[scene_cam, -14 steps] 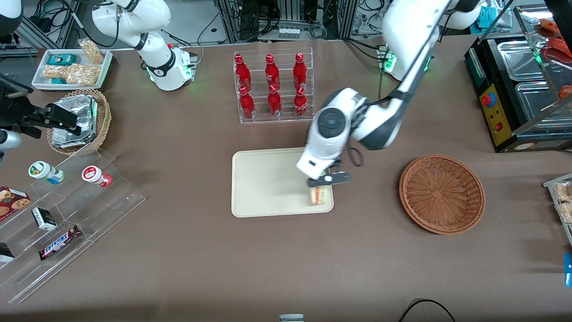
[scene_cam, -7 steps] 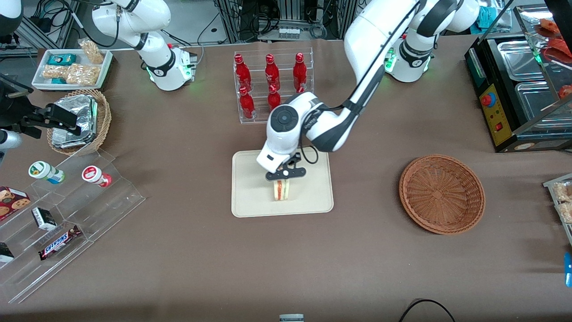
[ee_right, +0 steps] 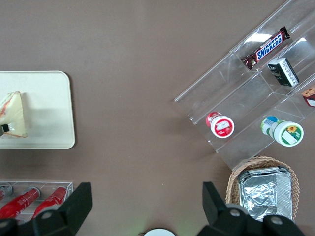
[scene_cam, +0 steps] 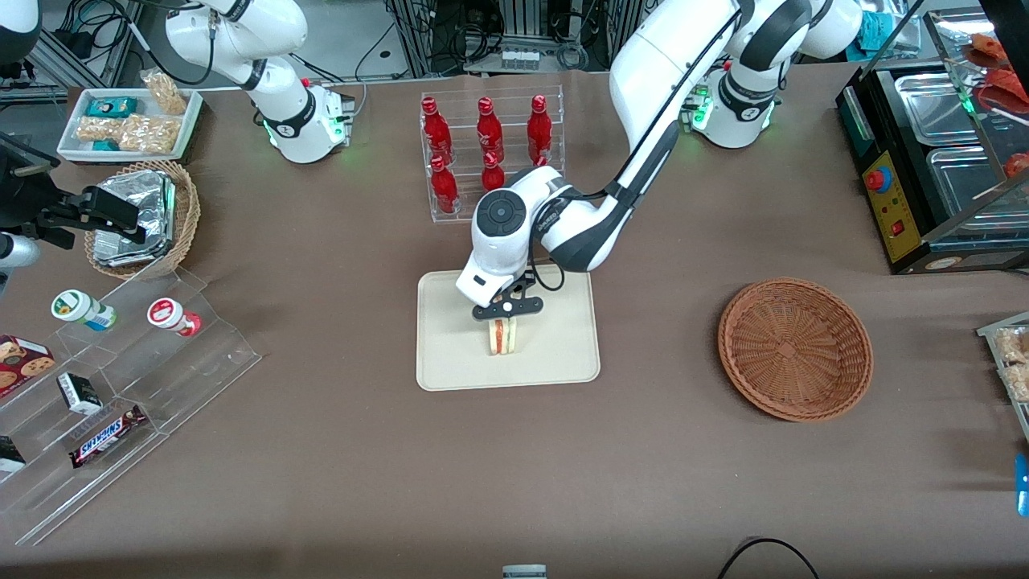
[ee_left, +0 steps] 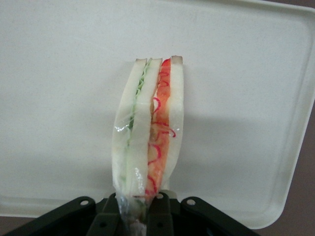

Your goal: Place sandwich from basket to tray

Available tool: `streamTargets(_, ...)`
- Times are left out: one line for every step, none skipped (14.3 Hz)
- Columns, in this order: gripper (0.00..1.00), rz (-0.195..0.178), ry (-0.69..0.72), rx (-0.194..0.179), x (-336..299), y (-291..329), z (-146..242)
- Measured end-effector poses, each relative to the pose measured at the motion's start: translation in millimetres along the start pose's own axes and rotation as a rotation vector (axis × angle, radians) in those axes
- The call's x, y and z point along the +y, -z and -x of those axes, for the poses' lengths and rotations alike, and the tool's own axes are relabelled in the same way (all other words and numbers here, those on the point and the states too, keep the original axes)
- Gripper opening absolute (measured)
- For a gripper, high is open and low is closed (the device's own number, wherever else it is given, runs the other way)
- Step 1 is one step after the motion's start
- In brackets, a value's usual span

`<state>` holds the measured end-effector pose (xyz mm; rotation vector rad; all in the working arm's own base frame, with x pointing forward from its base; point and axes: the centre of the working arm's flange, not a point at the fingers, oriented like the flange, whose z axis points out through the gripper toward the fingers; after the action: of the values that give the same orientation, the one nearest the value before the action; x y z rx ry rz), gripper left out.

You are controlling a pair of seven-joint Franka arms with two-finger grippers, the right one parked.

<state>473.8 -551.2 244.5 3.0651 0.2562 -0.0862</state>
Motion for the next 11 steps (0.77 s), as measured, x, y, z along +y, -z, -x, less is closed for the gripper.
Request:
streamTargets(0.16, -0.005, 0.006, -0.004, -0.1, -5.0, 1.3)
streamTargets(0.16, -0.009, 0.008, -0.007, -0.2, -8.6, 1.8)
streamTargets(0.23, -0.009, 0.010, -0.007, -0.3, -9.0, 1.6)
streamTargets(0.32, -0.005, 0.016, -0.004, 0.5, -7.0, 0.7)
streamTargets(0.42, 0.003, 0.019, 0.001, 2.3, -2.3, -0.9)
streamTargets(0.51, 0.016, 0.021, 0.012, 4.8, 6.9, -3.4)
streamTargets(0.60, 0.033, 0.024, 0.025, 7.1, 20.5, -6.8)
streamTargets(0.69, 0.045, 0.030, 0.038, 7.2, 37.7, -10.7)
streamTargets(0.80, 0.044, 0.038, 0.044, 3.7, 57.0, -14.9)
streamTargets(0.89, 0.027, 0.049, 0.041, -3.6, 77.1, -19.7)
streamTargets(0.99, 0.001, 0.066, 0.031, -15.3, 97.7, -26.1)
